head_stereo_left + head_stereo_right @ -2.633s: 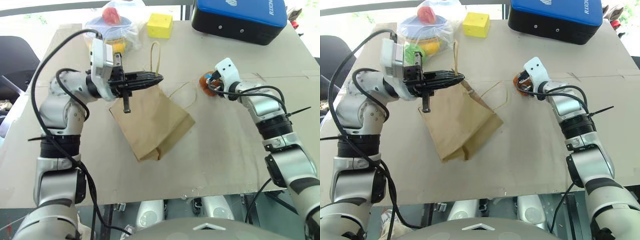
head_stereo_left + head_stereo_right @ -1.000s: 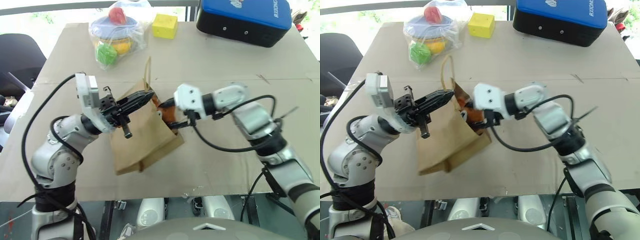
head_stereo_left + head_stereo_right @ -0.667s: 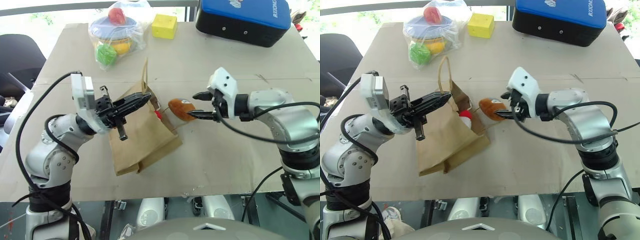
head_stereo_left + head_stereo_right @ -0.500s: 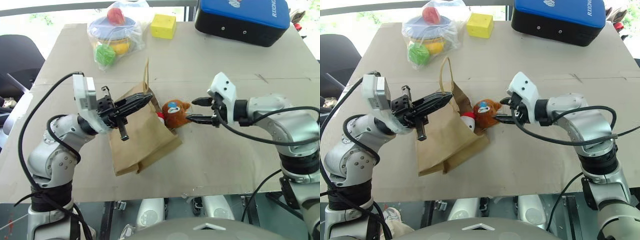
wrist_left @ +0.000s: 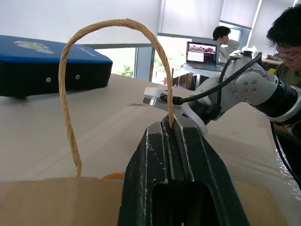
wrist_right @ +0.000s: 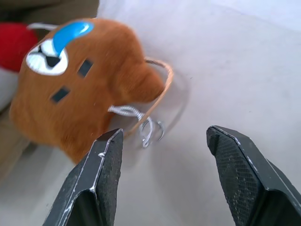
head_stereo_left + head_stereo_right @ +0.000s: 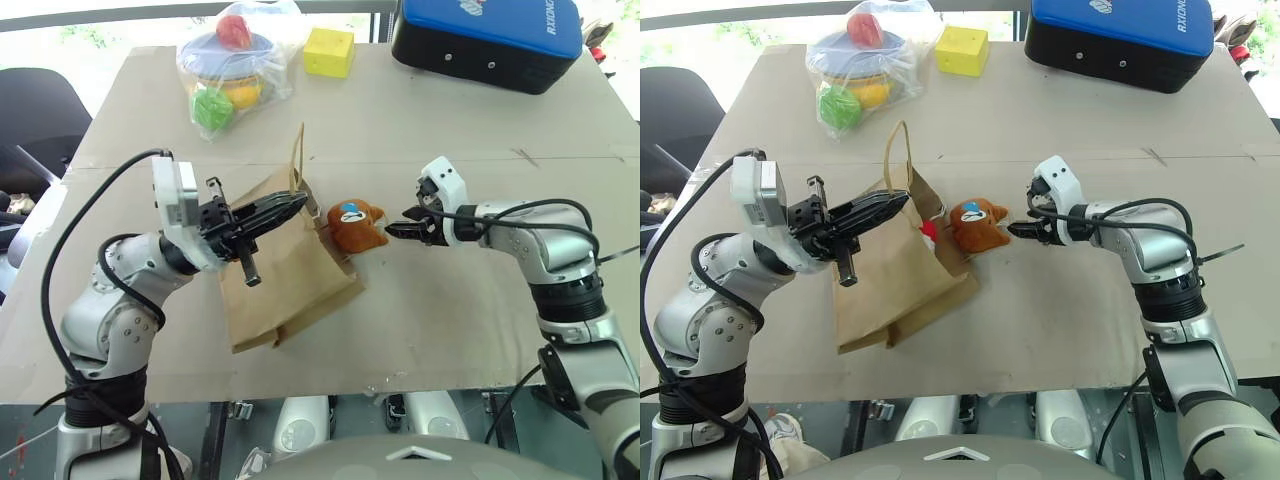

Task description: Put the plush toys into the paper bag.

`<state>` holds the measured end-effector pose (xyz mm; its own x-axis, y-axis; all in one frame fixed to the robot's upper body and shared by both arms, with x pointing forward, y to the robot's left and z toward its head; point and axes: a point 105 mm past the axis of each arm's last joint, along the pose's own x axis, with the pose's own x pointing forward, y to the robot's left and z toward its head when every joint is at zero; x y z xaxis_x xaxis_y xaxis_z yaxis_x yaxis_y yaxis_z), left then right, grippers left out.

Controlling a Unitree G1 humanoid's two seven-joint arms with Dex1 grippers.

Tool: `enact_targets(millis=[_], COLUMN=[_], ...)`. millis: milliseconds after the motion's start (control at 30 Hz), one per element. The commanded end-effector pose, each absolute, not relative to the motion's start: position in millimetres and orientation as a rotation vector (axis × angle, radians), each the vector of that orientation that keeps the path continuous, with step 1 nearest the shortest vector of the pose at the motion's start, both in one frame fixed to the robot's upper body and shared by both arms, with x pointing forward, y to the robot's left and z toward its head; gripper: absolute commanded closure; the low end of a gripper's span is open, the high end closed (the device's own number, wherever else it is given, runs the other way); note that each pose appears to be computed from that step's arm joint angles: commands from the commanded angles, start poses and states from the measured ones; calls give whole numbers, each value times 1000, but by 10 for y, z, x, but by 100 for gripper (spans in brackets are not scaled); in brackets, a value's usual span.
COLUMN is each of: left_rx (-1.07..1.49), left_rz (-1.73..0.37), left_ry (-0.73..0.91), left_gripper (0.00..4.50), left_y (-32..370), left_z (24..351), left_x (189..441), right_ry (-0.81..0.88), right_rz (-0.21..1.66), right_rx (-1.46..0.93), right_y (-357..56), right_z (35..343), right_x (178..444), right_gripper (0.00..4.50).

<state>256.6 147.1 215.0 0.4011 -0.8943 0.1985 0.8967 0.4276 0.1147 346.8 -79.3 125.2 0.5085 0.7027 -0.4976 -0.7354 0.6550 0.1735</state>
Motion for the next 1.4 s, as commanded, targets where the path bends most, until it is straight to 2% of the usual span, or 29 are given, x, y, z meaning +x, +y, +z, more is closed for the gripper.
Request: enact_targets(millis=[33, 100, 167, 233, 267, 333, 433, 533, 767, 967, 1167, 1267, 1400], left_rx=[24, 24, 25, 28, 28, 29, 25, 28, -53, -81, -69, -59, -11], left_rz=[-1139, -1138, -1137, -1137, -1137, -1132, -1121, -1101, -1005, -974, -946, -925, -898], left_ry=[-303, -305, -306, -307, -308, -309, -311, -323, -444, -504, -524, -514, -494], left_gripper=[450, 450, 450, 450, 450, 450, 450, 450, 450, 450, 450, 450, 450], left_y=[1446, 1444, 1442, 1439, 1438, 1445, 1458, 1478, 1567, 1558, 1532, 1598, 1705], left_z=[2254, 2253, 2251, 2250, 2251, 2247, 2236, 2239, 2526, 2662, 2653, 2634, 2635], left_x=[2506, 2506, 2506, 2506, 2507, 2509, 2509, 2523, 2701, 2861, 3007, 3092, 3198], right_ry=[545, 549, 556, 564, 563, 525, 468, 397, 90, -59, -77, -70, -109], right_rz=[880, 902, 918, 916, 924, 950, 1018, 1129, 1358, 1364, 1289, 1178, 1109], right_rx=[-11, 23, 48, 42, 46, 55, 74, 153, 241, 242, 248, 276, 324], right_y=[-736, -678, -635, -623, -607, -567, -524, -489, -458, -479, -505, -721, -984], right_z=[1349, 1364, 1367, 1324, 1310, 1346, 1472, 1729, 2739, 3295, 3366, 3334, 3414], right_x=[3515, 3515, 3515, 3532, 3533, 3534, 3464, 3309, 2845, 2728, 2765, 2898, 2922], right_gripper=[177, 177, 228, 297, 363, 439, 445, 445, 445, 445, 445, 445, 445])
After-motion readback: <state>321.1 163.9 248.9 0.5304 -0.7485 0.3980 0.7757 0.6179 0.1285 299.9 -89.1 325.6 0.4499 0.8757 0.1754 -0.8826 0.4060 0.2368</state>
